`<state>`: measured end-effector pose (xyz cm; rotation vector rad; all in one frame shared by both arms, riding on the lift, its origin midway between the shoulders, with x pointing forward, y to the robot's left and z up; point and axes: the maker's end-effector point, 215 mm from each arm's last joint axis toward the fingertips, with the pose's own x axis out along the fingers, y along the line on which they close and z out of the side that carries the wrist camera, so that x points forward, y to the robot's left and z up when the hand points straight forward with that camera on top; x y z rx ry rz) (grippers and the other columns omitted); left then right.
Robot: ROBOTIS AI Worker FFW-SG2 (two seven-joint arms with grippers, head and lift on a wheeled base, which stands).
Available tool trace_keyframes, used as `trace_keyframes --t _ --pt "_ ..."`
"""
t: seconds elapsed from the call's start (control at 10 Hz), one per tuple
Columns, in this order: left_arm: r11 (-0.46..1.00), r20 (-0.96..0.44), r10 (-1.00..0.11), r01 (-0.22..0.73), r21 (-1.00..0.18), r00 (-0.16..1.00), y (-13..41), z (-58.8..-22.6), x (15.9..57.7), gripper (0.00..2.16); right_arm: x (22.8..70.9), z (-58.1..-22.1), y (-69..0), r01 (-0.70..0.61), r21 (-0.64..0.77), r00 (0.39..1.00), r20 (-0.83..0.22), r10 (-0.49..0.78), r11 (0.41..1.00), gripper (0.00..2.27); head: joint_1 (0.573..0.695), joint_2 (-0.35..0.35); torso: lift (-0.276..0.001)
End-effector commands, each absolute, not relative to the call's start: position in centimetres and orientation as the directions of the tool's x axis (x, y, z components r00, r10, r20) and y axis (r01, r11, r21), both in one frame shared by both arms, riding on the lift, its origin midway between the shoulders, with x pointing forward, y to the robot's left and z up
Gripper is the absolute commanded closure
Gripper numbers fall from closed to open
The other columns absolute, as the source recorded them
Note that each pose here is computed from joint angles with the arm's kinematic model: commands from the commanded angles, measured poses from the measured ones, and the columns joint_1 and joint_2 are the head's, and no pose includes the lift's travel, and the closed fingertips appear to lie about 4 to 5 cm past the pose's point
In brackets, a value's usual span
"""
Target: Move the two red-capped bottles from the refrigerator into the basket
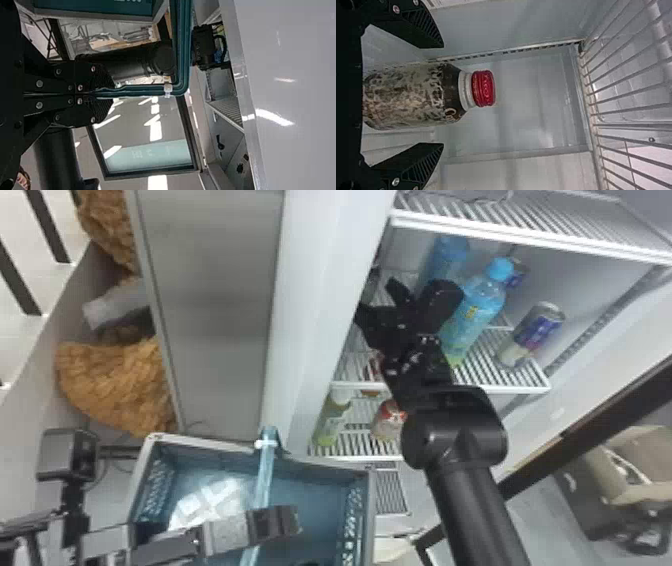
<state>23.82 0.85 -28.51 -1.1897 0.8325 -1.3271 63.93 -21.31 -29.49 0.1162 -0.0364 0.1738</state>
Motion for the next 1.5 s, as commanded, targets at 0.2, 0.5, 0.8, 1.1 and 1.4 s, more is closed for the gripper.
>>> trace_keyframes --t 0.2,0.5,0.8,1.1,1.4 --pt "-0.137 0.175 -0.977 0.268 -0.954 0.122 0.9 -28.5 23.8 1.21 65.9 -29.6 -21.5 -0.169 0.092 0.986 0.031 0.167 0.981 0.12 0.695 -0.256 0.000" --pt "-0.139 0.177 -0.977 0.268 -0.953 0.121 0.9 -28.4 23.8 1.21 66.5 -30.0 -20.6 -0.182 0.097 0.983 0.010 0.182 0.979 0.26 0.695 -0.247 0.000" --pt "-0.141 0.178 -0.977 0.266 -0.954 0.121 0.9 -28.5 23.7 1.21 66.1 -30.3 -20.8 -0.172 0.089 0.985 0.001 0.172 0.981 1.26 0.695 -0.239 0.000" --pt "-0.139 0.176 -0.977 0.268 -0.953 0.119 0.9 -28.5 23.8 1.21 65.4 -29.7 -21.1 -0.169 0.082 0.986 0.017 0.168 0.982 1.28 0.695 -0.245 0.000" --pt "-0.139 0.176 -0.978 0.270 -0.953 0.116 0.9 -28.4 23.8 1.21 62.8 -28.3 -20.8 -0.186 0.088 0.982 0.046 0.183 0.978 1.28 0.695 -0.252 0.000"
